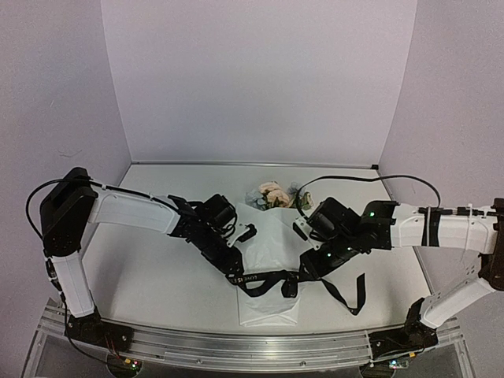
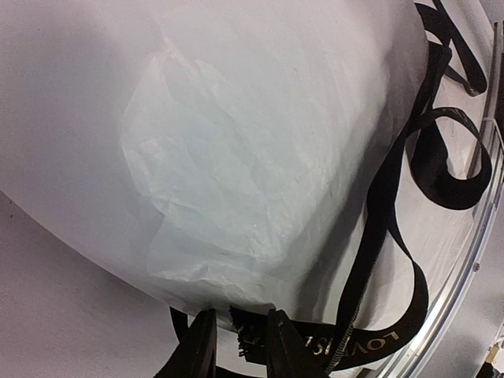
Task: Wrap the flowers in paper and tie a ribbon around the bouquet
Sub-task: Cross the ribbon over the folded bouquet.
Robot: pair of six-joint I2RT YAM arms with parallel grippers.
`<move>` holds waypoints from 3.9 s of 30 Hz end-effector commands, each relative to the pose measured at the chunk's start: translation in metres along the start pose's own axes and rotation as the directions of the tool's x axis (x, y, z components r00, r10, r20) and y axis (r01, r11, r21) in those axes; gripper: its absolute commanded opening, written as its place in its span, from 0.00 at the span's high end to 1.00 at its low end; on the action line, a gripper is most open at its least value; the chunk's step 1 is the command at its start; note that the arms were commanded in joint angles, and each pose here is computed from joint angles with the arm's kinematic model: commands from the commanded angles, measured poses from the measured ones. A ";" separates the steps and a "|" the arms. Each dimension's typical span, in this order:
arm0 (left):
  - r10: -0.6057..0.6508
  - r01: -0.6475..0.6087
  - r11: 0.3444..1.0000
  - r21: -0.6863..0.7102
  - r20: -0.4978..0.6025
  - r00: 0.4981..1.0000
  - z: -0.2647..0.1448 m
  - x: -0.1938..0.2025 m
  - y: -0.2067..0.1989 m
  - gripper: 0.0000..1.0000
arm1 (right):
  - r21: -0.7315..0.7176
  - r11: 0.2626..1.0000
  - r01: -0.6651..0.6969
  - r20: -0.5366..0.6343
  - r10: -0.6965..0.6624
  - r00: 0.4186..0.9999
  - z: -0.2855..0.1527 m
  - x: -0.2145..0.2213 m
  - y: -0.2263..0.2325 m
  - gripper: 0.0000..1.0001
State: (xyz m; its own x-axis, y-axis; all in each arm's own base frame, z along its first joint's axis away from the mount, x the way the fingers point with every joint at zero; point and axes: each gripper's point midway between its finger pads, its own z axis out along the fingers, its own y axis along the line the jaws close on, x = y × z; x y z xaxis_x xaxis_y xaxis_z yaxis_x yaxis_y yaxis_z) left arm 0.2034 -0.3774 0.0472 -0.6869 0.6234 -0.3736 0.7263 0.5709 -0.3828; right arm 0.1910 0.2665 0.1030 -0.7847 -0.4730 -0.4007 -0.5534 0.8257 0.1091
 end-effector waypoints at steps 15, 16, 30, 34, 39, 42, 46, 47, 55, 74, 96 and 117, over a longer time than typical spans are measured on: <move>0.085 -0.068 0.995 -0.078 0.232 0.969 -0.056 -0.053 -0.011 0.97 | 0.014 0.999 -0.044 0.023 0.043 0.999 -0.005 0.001 -0.013 0.55; 0.083 -0.067 0.995 -0.076 0.240 0.967 -0.057 -0.054 -0.011 0.97 | 0.015 0.999 -0.044 0.021 0.044 0.999 -0.005 0.002 -0.013 0.55; -0.002 0.003 1.000 -0.010 0.170 0.986 -0.051 -0.019 -0.010 0.65 | -0.068 0.997 -0.048 -0.011 0.047 0.999 -0.010 0.003 0.001 0.54; -0.066 0.057 0.997 0.047 0.213 0.975 -0.067 -0.006 -0.018 0.64 | -0.125 0.992 -0.007 -0.050 0.000 0.999 -0.017 0.002 0.016 0.53; -0.172 0.130 0.974 0.184 0.236 0.956 -0.073 0.024 -0.037 0.63 | -0.202 0.978 0.047 -0.078 -0.064 0.995 -0.020 -0.011 0.037 0.48; -0.185 0.140 0.966 0.217 0.205 0.961 -0.062 0.042 -0.047 0.68 | -0.278 0.956 0.090 -0.094 -0.121 0.988 -0.015 -0.021 0.056 0.46; -0.221 0.180 0.964 0.198 0.208 0.953 -0.050 0.049 -0.041 0.77 | -0.324 0.900 0.291 -0.020 -0.314 0.949 -0.005 -0.033 0.084 0.44; -0.234 0.195 0.964 0.184 0.225 0.946 -0.051 0.048 -0.037 0.78 | -0.319 0.876 0.363 0.004 -0.382 0.924 -0.001 -0.034 0.089 0.43; -0.305 0.322 0.947 0.007 0.340 0.889 -0.068 0.045 0.004 0.73 | -0.322 0.730 0.603 0.069 -0.617 0.784 0.018 -0.044 0.115 0.21; -0.333 0.375 0.927 0.006 0.473 0.816 -0.133 0.043 0.023 0.66 | -0.125 0.565 0.816 -0.034 -0.824 0.565 0.075 -0.067 0.126 0.10; -0.322 0.362 0.932 0.013 0.486 0.812 -0.141 0.033 0.022 0.65 | 0.135 0.503 0.854 -0.144 -0.842 0.519 0.087 -0.093 0.102 0.89; 0.129 -0.101 0.989 -0.106 0.308 0.943 -0.085 -0.013 -0.015 0.47 | 0.020 0.904 0.427 -0.030 -0.427 0.904 -0.007 -0.057 0.038 0.36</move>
State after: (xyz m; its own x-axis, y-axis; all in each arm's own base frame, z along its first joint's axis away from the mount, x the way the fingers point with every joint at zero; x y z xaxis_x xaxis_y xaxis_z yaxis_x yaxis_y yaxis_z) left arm 0.1911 -0.3258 0.1040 -0.7270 0.3821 -0.5705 0.6500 0.6507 -0.3925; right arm 0.2209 0.3578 0.1196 -0.2654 -0.9079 -0.3245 -0.8996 0.3542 -0.2553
